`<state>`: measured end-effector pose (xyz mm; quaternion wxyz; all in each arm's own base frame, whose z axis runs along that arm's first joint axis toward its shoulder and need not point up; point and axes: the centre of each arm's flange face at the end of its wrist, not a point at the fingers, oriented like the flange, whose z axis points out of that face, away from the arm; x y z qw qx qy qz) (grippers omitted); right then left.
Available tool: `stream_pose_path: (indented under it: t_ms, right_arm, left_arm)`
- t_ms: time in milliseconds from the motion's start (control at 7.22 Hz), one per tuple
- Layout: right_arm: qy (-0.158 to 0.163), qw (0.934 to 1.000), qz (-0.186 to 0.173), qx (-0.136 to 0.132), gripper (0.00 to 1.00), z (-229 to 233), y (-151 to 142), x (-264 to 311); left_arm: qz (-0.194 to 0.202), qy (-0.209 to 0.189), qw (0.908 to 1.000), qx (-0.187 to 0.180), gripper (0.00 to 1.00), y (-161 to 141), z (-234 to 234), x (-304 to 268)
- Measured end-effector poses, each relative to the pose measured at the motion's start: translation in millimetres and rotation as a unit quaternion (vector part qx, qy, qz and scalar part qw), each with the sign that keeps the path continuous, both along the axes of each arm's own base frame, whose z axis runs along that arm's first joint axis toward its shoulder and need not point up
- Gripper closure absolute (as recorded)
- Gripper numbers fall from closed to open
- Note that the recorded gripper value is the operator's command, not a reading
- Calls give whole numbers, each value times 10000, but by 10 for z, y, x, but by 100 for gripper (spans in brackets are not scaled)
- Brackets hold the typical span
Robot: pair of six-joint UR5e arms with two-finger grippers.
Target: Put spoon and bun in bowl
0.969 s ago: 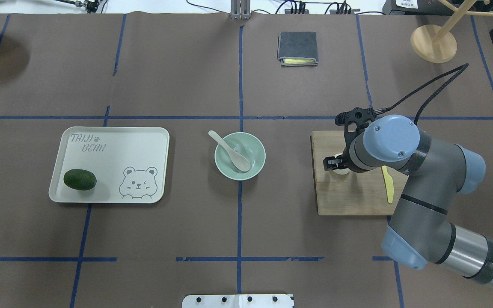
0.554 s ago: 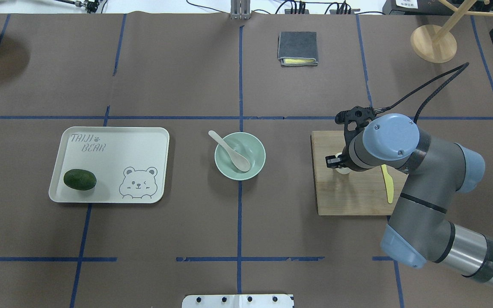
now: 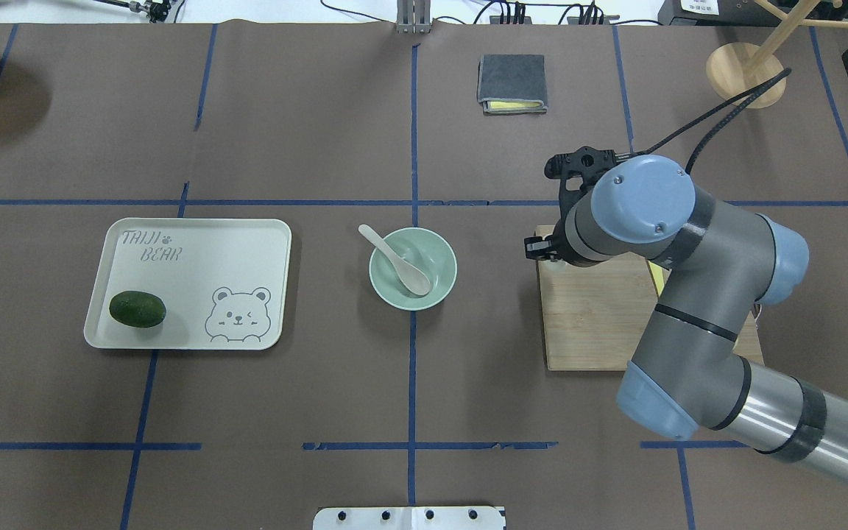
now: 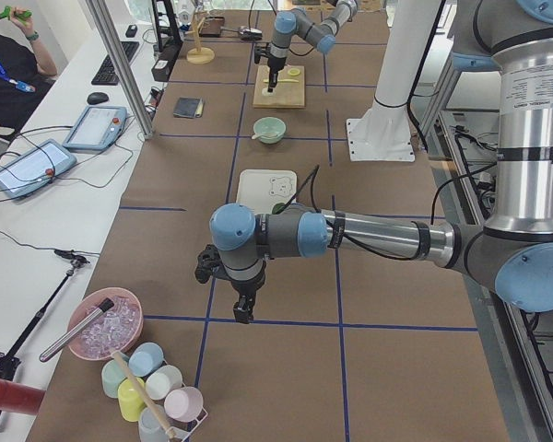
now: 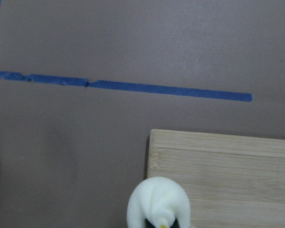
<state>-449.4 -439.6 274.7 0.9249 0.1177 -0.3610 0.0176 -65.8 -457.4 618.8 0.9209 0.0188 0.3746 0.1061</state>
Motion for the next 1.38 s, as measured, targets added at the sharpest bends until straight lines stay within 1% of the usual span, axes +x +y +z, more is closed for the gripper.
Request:
stream_pose_path:
  t_ms: [277,415,554,692,831,1108,1385]
  right_arm:
    - [-202,9991,267,-255,100,-680,-64,-248]
    - [-291,9980,383,-400,100,-973,-112,-511]
    - [-303,9971,464,-514,100,-1199,-145,-811]
    - [-271,9968,499,-557,60,-1337,-124,-1057]
    - [-227,9969,489,-564,14,-1390,-76,-1221]
    - [-137,9972,454,-570,2,-1343,-24,-1340]
    - [-107,9976,417,-544,1,-1327,-16,-1351]
  left_arm:
    - [-6,0,10000,48,0,-16,-54,0]
    - [-14,-2,9999,101,0,-24,-115,0]
    - [-23,-2,9999,144,0,-31,-169,0]
    - [-29,5,9999,170,0,-38,-202,1]
    - [-32,17,9998,187,0,-46,-223,3]
    - [-36,39,9998,201,0,-57,-242,6]
    - [-40,48,9998,199,0,-60,-245,7]
